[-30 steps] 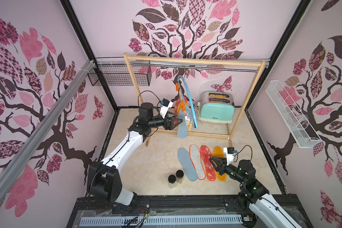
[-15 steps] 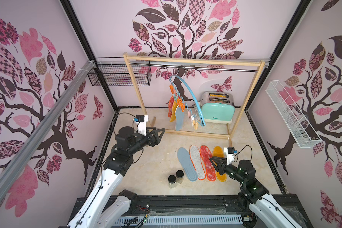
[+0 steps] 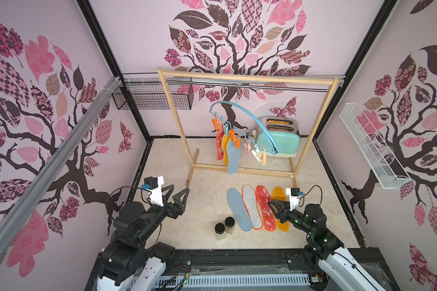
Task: Take the shoe insoles off the hanger
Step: Remove the insole from the hanger.
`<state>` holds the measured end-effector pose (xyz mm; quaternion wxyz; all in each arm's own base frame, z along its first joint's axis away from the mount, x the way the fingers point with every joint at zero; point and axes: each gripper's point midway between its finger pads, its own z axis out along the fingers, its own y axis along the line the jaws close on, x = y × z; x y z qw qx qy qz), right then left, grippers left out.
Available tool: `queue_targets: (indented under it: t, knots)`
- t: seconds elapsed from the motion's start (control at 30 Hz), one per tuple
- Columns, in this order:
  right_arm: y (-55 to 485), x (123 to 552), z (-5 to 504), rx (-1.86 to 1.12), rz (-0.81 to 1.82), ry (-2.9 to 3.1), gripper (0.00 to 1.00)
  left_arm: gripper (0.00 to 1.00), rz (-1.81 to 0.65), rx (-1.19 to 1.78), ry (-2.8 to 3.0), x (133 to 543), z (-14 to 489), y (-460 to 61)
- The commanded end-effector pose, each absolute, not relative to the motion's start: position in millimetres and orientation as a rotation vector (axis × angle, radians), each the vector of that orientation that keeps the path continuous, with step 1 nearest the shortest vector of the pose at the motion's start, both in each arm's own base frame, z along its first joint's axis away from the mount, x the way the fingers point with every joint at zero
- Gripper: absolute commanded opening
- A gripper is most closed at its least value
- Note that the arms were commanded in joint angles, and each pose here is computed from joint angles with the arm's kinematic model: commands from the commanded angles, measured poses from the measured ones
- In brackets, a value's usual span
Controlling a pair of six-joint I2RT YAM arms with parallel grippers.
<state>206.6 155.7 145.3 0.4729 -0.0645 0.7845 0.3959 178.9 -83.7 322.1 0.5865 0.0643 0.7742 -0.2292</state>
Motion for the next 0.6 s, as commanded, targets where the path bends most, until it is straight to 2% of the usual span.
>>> queue_targets:
  t: [0.0,0.57]
  knots:
    - [155.2,207.7,155.3,-0.158,0.964,1.896,0.37,0.75,-0.450,0.161,1.862,179.4,293.4,-75.5]
    - [158.4,211.9,156.6,-0.170,0.969,1.885,0.38,0.76,-0.498,0.226,1.879,172.3,286.9,-86.4]
